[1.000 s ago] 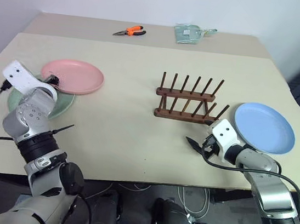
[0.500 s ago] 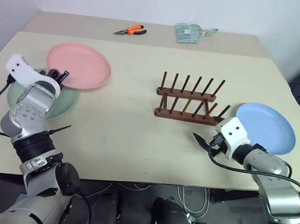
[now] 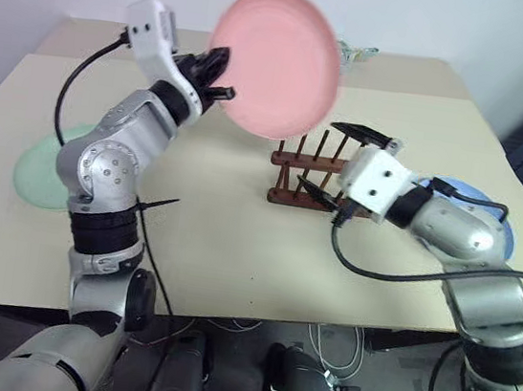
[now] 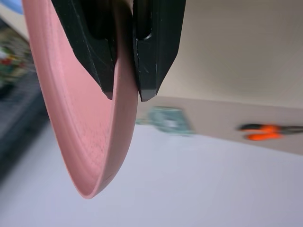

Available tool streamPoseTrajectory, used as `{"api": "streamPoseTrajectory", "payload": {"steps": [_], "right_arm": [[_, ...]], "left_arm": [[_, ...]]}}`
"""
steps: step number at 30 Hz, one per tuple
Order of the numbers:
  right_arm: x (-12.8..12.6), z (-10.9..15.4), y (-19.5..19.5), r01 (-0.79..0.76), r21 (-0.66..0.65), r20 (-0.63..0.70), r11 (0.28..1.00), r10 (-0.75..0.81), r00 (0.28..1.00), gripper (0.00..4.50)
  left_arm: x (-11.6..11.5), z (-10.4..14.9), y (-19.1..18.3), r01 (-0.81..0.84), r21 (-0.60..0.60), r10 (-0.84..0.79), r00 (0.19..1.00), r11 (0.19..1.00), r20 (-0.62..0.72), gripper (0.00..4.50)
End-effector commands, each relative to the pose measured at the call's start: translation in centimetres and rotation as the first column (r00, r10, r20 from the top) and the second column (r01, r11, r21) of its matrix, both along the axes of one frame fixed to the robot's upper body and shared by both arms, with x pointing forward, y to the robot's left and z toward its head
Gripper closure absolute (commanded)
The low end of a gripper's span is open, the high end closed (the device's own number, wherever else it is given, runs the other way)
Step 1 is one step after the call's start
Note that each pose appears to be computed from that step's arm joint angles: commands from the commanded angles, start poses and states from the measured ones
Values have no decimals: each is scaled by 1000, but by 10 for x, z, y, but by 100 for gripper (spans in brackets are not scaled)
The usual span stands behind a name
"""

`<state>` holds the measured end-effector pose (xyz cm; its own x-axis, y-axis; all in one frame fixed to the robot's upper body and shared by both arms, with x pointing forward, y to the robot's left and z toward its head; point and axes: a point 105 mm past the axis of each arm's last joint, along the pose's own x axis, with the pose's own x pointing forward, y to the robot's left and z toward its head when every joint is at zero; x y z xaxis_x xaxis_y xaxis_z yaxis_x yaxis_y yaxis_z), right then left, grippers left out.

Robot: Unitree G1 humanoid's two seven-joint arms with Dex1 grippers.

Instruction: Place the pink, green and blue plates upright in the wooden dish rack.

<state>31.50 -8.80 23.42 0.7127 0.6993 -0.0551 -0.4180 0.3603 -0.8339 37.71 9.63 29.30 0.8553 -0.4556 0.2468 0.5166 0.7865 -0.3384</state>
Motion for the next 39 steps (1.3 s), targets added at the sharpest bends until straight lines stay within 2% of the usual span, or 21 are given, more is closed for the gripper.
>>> {"api": "streamPoseTrajectory", "payload": {"steps": [1,2,5,10,12,13,17,18,20,23,24,25,26,29,30,33,39], "right_arm": [[16,3,1,66,-83,120,994,-56,991,0],[22,3,2,79,-87,138,993,-66,988,0],[28,2,2,99,-98,167,990,-82,983,90],[27,-5,-6,123,-136,186,983,-97,978,342],[26,-6,-7,126,-140,191,982,-98,977,435],[26,-6,-8,127,-140,193,982,-99,976,450],[22,3,-18,160,-95,233,983,-134,963,450],[21,7,-24,172,-54,231,984,-155,961,450],[15,18,-39,179,68,195,982,-189,962,450],[2,39,-55,129,332,83,934,-165,983,450],[-2,46,-60,117,429,38,896,-147,988,450],[-6,52,-68,110,556,-35,824,-109,993,450],[-10,54,-72,109,627,-83,771,-73,994,450],[-19,58,-85,119,801,-175,587,41,984,450],[-21,55,-88,134,820,-200,556,58,978,450],[-23,46,-89,178,819,-259,546,74,963,450],[-20,30,-93,245,797,-345,552,84,935,450]], "left_arm": [[-15,17,-22,79,14,-80,995,997,62,446],[-18,16,-27,100,17,-100,993,995,56,446],[-22,11,-34,127,14,-128,991,992,38,450],[-20,7,-27,115,-16,-115,993,993,25,450],[-20,10,-24,122,-49,-120,992,991,36,370],[-20,11,-23,123,-59,-121,992,991,39,330],[-8,19,3,-10,-84,16,997,996,70,128],[-5,21,13,-45,-91,52,995,995,82,128],[3,19,35,-138,-31,141,982,990,123,128],[4,3,42,-180,194,138,967,964,214,128],[3,-4,42,-166,236,111,967,958,228,128],[0,-14,38,-128,287,60,971,949,232,128],[-2,-21,35,-101,318,26,972,943,233,128],[-27,-59,9,95,493,-220,954,865,203,128],[-36,-71,3,173,506,-291,943,845,163,128],[-54,-92,-5,313,516,-411,908,797,83,128],[-60,-106,-7,358,538,-444,895,763,34,128]]}}
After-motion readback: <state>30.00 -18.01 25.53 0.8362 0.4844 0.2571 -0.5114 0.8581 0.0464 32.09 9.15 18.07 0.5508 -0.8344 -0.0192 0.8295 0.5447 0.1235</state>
